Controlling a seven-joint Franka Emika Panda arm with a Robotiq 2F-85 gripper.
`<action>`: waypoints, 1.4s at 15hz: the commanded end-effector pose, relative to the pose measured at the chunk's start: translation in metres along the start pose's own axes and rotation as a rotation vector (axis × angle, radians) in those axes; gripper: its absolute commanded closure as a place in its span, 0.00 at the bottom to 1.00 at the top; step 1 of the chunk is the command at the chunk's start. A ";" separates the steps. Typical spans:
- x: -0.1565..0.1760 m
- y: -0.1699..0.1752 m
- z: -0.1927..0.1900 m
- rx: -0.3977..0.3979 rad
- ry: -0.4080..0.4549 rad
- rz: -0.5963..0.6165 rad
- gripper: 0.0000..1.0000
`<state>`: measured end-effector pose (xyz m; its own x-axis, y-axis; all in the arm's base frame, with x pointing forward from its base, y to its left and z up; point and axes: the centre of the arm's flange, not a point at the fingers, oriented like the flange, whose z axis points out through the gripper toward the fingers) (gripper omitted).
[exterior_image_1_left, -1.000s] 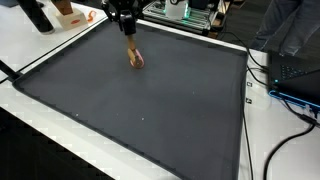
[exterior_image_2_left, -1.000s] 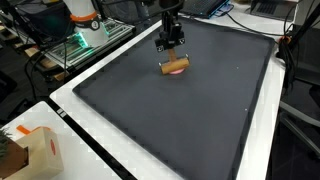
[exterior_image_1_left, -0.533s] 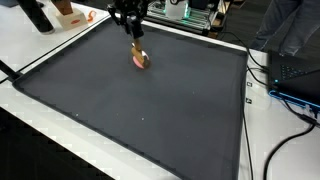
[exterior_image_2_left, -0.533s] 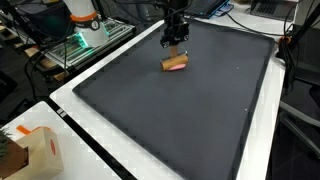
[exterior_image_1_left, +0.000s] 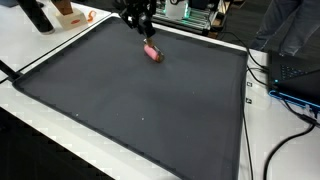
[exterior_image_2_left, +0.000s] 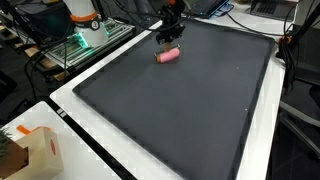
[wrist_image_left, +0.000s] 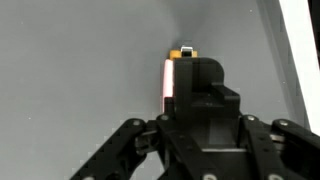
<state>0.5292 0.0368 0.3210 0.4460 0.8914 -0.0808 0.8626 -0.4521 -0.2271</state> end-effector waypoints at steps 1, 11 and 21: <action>-0.003 0.003 0.016 0.010 -0.006 0.017 0.76; -0.002 0.004 -0.011 -0.159 -0.032 0.076 0.76; -0.016 0.000 -0.005 -0.070 -0.102 0.112 0.76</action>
<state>0.5300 0.0282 0.3285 0.5063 0.8464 -0.1651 0.8356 -0.5289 -0.1485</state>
